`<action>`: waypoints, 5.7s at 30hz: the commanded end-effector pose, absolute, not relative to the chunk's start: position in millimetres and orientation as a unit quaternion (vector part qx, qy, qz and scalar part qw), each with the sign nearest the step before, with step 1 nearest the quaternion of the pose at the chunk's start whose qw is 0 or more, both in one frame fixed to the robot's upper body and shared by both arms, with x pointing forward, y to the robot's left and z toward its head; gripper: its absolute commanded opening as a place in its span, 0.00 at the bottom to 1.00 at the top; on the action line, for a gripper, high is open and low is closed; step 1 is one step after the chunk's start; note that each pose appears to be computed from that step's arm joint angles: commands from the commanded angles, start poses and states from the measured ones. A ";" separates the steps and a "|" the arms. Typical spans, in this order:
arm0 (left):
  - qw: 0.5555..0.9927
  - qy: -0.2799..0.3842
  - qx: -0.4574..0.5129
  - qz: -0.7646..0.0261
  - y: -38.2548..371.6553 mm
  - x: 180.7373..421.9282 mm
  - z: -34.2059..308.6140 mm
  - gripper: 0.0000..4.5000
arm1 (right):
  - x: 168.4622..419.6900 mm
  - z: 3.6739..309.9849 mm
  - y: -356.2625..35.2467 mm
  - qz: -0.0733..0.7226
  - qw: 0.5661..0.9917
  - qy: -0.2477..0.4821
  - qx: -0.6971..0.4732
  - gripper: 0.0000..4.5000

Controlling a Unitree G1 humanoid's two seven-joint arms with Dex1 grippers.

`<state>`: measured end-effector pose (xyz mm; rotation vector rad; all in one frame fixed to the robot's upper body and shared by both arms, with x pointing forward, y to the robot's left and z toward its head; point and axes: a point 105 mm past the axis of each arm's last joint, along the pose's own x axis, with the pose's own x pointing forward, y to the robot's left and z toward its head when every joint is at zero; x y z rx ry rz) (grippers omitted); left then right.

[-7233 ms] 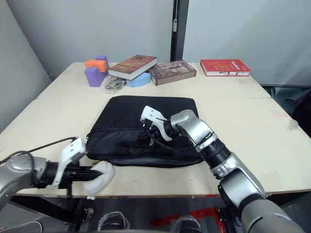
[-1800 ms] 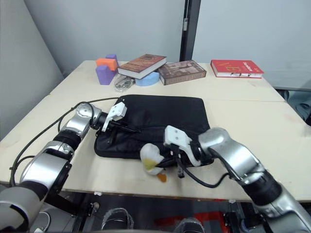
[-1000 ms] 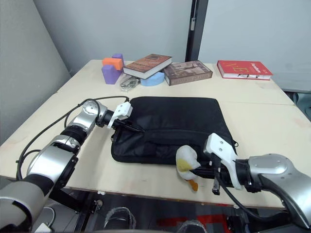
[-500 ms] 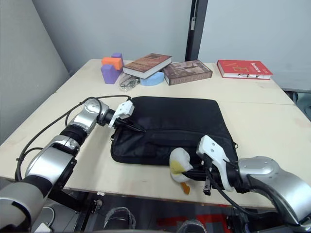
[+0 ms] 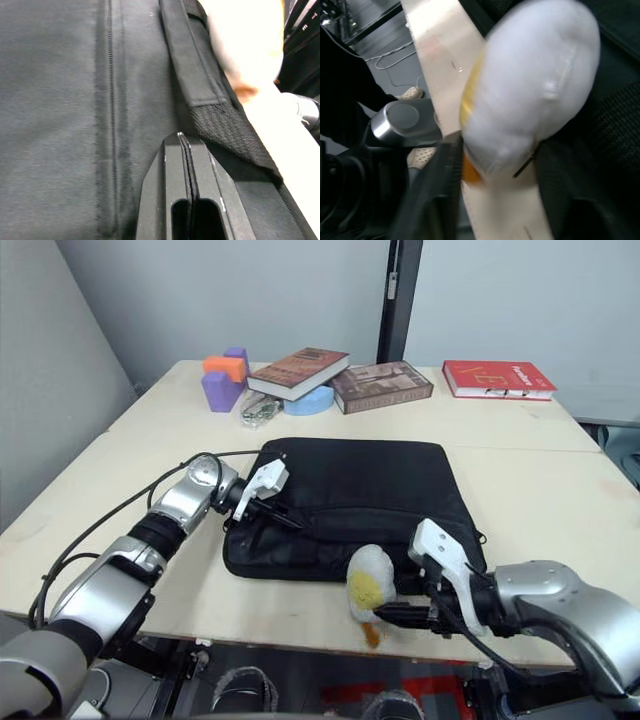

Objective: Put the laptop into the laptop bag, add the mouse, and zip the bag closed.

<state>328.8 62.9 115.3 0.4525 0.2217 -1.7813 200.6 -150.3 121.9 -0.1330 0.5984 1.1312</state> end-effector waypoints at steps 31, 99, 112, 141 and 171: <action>0.585 0.164 0.275 -0.745 97.2 334.0 71.7 0.00 | 180.6 166.4 -170.2 0.560 0.763 0.282 -0.156 0.76; 0.595 0.160 0.261 -0.743 96.4 332.2 74.2 0.00 | 249.4 134.8 -124.9 0.500 0.822 0.274 -0.013 0.13; 0.591 0.164 0.263 -0.744 97.7 331.0 73.0 0.00 | 216.4 198.7 -153.8 0.551 0.798 0.243 0.025 0.99; 0.593 0.160 0.269 -0.742 96.9 335.3 78.3 0.00 | 223.5 81.7 -117.0 0.519 0.770 0.370 0.030 0.65; 0.570 0.182 0.313 -0.737 96.5 337.6 62.7 0.00 | 166.3 120.4 -271.0 0.351 0.835 0.410 -0.108 0.01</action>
